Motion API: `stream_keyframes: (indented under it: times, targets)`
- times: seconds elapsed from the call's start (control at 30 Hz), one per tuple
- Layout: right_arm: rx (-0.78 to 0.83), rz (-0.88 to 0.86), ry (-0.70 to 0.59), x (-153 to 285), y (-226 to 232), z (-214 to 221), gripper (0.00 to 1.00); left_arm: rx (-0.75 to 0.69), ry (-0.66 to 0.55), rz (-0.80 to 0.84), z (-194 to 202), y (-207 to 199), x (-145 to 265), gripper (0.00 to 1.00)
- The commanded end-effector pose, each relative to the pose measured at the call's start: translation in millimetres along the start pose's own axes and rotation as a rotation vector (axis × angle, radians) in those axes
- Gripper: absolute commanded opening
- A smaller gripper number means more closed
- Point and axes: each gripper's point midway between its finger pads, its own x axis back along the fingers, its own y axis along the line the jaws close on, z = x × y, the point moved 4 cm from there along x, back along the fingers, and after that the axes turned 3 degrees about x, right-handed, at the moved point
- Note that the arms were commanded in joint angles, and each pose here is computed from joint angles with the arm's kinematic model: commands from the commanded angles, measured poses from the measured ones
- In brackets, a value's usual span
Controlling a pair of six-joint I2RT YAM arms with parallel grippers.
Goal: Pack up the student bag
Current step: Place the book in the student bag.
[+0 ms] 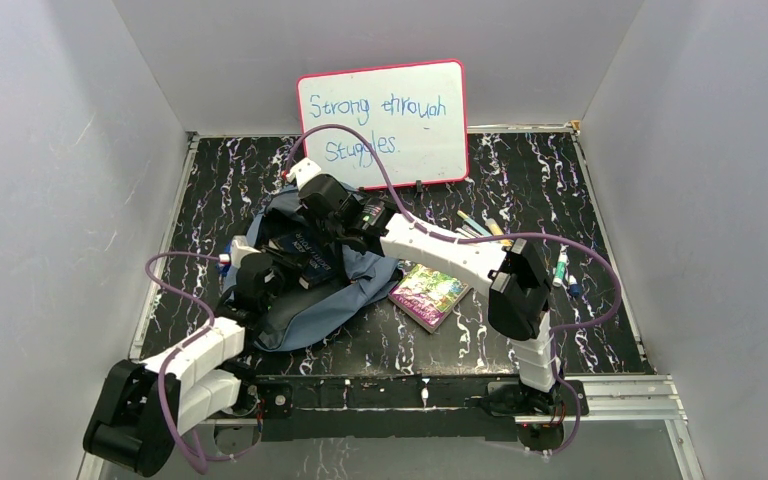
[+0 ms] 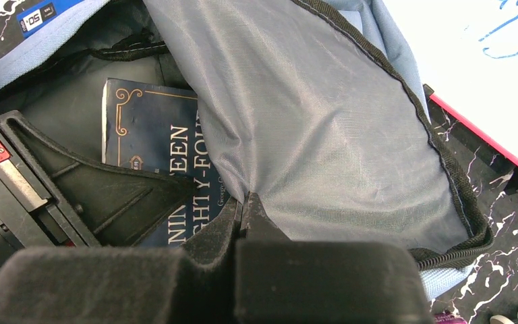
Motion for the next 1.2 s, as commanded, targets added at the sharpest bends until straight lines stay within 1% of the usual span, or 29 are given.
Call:
stream_keyframes:
  times: [0.0,0.03,0.07,0.17,0.23,0.3,0.4,0.47,0.53,0.67,0.77,0.83,0.9,0.93,1.0,1.1,1.17]
  targets:
    - [-0.055,-0.004,-0.097,7,-3,-24,0.0,0.008,0.005,-0.006,-2,-9,2,0.26]
    - [-0.053,-0.004,-0.094,6,-3,-23,0.0,0.003,0.003,-0.02,-3,-8,3,0.42]
    - [-0.052,-0.004,-0.09,6,-3,-22,0.0,-0.004,-0.001,-0.034,-4,-9,5,0.52]
    - [-0.051,-0.002,-0.084,5,-4,-20,0.0,-0.055,-0.011,-0.082,-10,-12,11,0.68]
    - [-0.048,-0.005,-0.08,3,-3,-19,0.0,-0.1,-0.02,-0.124,-16,-15,16,0.81]
    - [-0.045,-0.008,-0.074,2,-3,-18,0.0,-0.154,-0.023,-0.184,-21,-16,22,0.86]
    - [-0.043,-0.007,-0.063,1,-3,-15,0.0,-0.204,-0.032,-0.323,-30,-11,36,0.88]
    - [-0.041,-0.012,-0.052,-1,-3,-11,0.0,-0.234,-0.033,-0.385,-36,-13,47,0.88]
    - [-0.038,-0.029,-0.041,-3,-1,-9,0.0,-0.255,-0.032,-0.429,-40,-11,58,0.89]
    - [-0.026,-0.063,-0.016,-7,5,-6,0.0,-0.292,-0.068,-0.528,-53,-11,78,0.9]
    - [-0.019,-0.098,-0.004,-8,10,-6,0.04,-0.322,-0.095,-0.589,-62,-13,94,0.9]
    - [-0.017,-0.12,0.001,-7,13,-7,0.12,-0.336,-0.101,-0.59,-66,-18,102,0.9]
    - [-0.02,-0.141,0.006,-3,15,-10,0.2,-0.351,-0.092,-0.554,-67,-25,107,0.9]
    - [-0.02,-0.153,0.004,0,16,-11,0.26,-0.361,-0.084,-0.529,-67,-30,109,0.9]
    - [-0.006,-0.207,0.007,10,21,-13,0.34,-0.394,-0.051,-0.466,-65,-39,112,0.9]
    - [-0.003,-0.269,0.02,30,23,-12,0.54,-0.454,0.002,-0.382,-61,-48,121,0.9]
    - [-0.02,-0.264,0.026,44,19,-8,0.6,-0.48,0.029,-0.352,-58,-49,125,0.9]
